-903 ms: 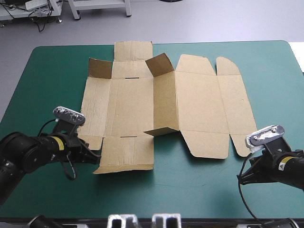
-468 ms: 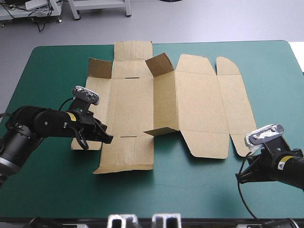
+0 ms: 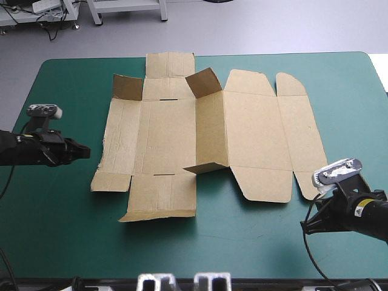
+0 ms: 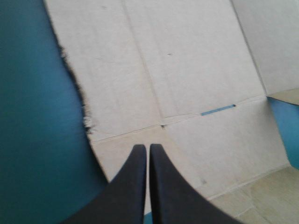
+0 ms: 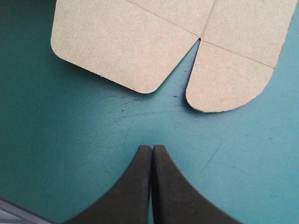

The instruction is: Fold the box

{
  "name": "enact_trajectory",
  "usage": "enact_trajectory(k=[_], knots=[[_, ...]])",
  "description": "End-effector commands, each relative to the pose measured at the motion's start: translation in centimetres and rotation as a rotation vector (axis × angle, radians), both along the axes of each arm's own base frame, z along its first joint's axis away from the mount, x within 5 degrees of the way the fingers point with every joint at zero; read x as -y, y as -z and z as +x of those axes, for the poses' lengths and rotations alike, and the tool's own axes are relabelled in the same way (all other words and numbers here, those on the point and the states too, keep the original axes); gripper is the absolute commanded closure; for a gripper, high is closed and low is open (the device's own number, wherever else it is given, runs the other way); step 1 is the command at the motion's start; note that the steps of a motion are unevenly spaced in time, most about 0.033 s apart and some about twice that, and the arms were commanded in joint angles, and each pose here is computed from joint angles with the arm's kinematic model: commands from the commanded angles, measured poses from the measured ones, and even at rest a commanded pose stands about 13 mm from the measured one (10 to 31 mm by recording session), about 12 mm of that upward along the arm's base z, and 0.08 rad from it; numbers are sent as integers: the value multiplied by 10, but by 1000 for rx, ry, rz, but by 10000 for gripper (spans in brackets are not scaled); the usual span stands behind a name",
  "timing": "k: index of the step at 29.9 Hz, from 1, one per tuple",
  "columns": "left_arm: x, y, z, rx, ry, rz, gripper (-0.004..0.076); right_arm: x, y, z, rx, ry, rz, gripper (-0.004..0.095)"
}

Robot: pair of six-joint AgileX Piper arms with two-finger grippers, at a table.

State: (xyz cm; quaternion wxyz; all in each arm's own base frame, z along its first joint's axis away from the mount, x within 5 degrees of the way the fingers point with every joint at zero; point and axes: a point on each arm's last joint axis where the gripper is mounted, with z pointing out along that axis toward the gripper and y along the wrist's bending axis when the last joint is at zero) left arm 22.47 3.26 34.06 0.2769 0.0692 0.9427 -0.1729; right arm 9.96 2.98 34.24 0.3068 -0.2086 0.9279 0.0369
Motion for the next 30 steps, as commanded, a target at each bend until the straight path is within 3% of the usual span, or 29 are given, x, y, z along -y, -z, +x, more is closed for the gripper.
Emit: enact_trajectory(k=[1, 5, 8, 15, 18, 23, 30], knots=[[-25, -7, 4, 47, -115, -21, 710, -1, -9, 3, 61, 2, 26, 926], [-54, 6, 15, 35, -256, -31, 701, -1, -9, 3, 63, 2, 28, 926], [-68, 21, 26, -10, -337, -76, 625, -1, -9, 3, 63, 2, 28, 926], [-76, 69, 50, -202, -274, -242, 290, -1, -9, 3, 62, 2, 30, 926], [-73, 86, 59, -255, -211, -364, 218, -1, -9, 3, 62, 2, 30, 926], [-69, 106, 77, -227, -118, -564, 213, -1, -9, 3, 62, 2, 30, 926], [-62, 134, 86, -321, -68, -556, 213, -2, -9, 2, 61, 1, 35, 926]])
